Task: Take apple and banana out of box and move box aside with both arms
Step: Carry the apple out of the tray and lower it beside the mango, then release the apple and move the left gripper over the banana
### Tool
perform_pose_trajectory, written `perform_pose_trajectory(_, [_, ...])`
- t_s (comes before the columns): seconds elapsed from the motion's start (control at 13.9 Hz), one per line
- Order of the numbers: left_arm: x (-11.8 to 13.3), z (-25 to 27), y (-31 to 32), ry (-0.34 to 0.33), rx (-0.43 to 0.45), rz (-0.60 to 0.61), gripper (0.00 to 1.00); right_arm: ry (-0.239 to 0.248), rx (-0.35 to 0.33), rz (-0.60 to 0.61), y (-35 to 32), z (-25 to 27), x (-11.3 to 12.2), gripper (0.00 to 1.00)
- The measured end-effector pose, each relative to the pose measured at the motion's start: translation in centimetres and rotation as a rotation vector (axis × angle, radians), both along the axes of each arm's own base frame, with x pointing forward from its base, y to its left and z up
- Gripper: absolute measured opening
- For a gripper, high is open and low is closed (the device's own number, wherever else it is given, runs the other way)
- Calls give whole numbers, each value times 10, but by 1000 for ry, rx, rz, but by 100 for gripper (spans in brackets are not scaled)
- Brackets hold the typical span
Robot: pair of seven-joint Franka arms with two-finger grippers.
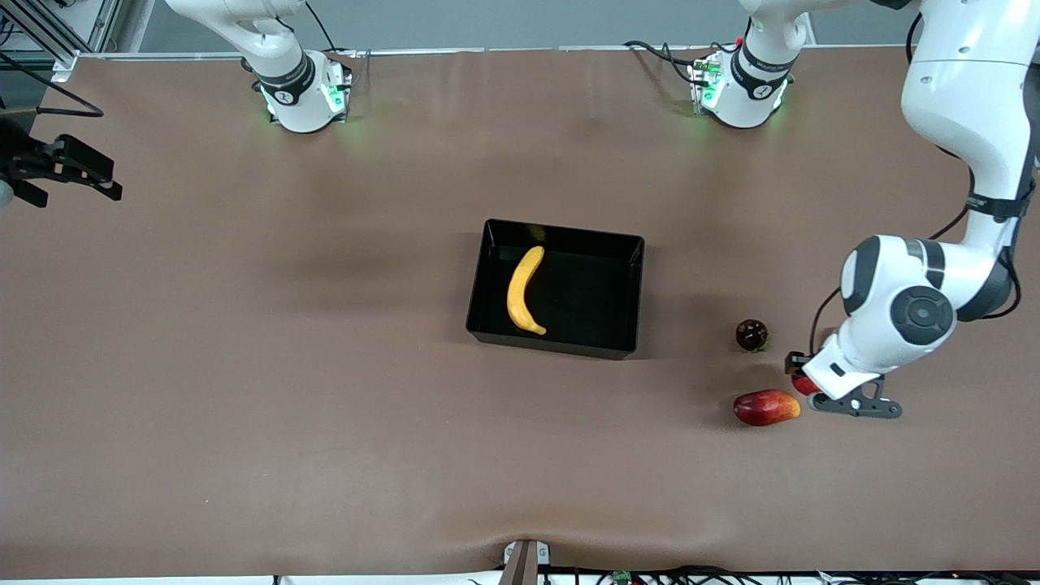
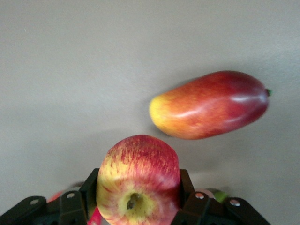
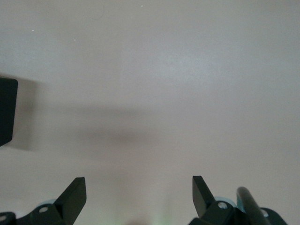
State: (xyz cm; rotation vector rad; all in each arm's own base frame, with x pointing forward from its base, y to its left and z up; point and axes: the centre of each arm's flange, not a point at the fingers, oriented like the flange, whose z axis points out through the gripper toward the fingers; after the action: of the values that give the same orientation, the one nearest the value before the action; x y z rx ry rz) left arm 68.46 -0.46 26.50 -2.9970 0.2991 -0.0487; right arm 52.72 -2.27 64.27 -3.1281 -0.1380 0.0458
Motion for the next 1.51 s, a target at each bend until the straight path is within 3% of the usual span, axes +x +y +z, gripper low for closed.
perform_pose_trajectory(0.29, [18,-17,61,4,-7,-91,69,0,0,-1,-1,0,0,100])
perform_pose_trajectory(0.79, [30,-54,70,-56,-29,-114,69,0,0,-2,-1,0,0,100])
perform_pose_trajectory(0.93, [33,-53,73,-79,-28,-112,84,0,0,-2,-1,0,0,100])
perform_pose_trajectory(1.08, [40,-32,67,-111,-43,-108,100,1,0,-3,-1,0,0,100])
perform_pose_trajectory(1.29, [40,38,12,-79,-113,-63,100,1,0,-3,-2,0,0,100])
perform_pose_trajectory(1.51, [18,114,-83,-55,-168,51,100,1,0,-3,-2,0,0,100])
